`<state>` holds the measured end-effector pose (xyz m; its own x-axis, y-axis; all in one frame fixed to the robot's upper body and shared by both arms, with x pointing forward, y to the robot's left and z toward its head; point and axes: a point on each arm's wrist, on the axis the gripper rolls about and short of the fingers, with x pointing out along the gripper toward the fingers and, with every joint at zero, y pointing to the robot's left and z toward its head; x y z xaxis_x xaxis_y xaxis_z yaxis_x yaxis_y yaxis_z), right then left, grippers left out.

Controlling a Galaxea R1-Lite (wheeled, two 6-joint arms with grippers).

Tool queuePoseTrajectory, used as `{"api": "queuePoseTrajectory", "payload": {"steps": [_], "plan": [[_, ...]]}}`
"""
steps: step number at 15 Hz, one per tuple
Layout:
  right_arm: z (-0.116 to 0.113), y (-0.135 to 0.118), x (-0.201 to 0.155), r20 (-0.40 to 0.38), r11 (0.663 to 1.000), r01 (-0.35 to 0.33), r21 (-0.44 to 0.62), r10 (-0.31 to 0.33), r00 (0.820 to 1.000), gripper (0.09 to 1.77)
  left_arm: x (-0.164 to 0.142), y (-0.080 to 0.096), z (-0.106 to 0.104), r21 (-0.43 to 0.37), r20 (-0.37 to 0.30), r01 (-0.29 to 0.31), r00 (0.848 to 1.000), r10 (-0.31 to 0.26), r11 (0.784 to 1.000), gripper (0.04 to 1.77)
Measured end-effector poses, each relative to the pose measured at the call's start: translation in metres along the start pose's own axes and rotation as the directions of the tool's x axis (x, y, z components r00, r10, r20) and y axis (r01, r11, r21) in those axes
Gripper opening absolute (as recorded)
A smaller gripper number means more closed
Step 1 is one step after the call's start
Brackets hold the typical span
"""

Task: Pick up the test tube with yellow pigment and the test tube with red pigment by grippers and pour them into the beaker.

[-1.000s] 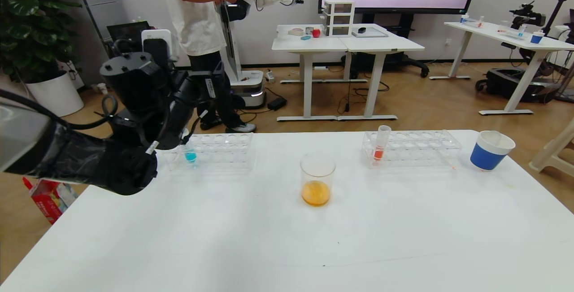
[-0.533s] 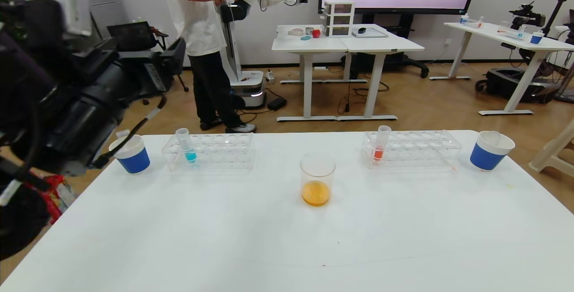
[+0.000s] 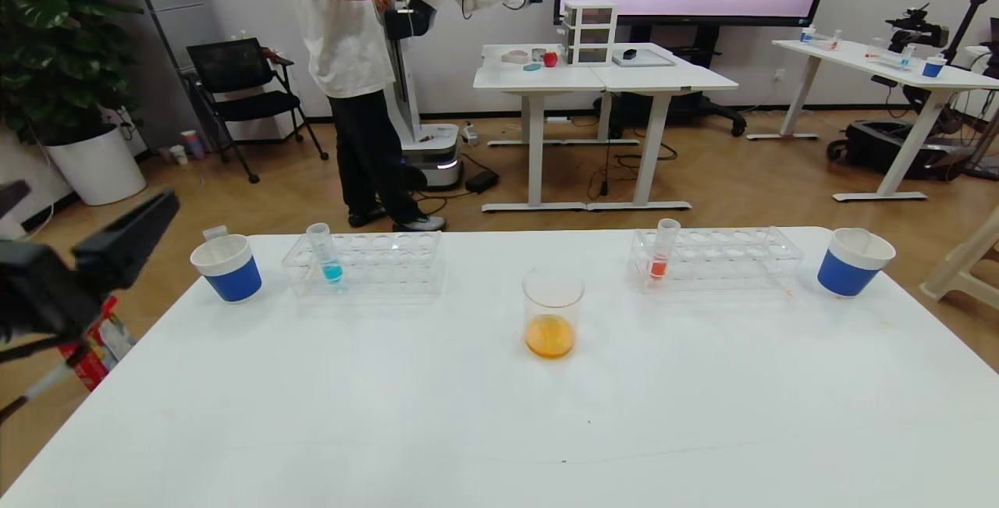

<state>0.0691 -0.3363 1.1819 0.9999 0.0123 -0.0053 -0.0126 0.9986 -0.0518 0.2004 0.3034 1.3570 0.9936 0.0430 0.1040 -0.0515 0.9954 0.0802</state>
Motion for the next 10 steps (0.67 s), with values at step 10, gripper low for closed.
{"api": "queuePoseTrajectory", "payload": {"steps": [10], "plan": [[0.000,0.000,0.000,0.000,1.000,0.000,0.000,0.000,1.000,1.74,-0.125,0.048,0.032,-0.063,0.092,-0.163,0.981,0.169,0.985,1.75]]}}
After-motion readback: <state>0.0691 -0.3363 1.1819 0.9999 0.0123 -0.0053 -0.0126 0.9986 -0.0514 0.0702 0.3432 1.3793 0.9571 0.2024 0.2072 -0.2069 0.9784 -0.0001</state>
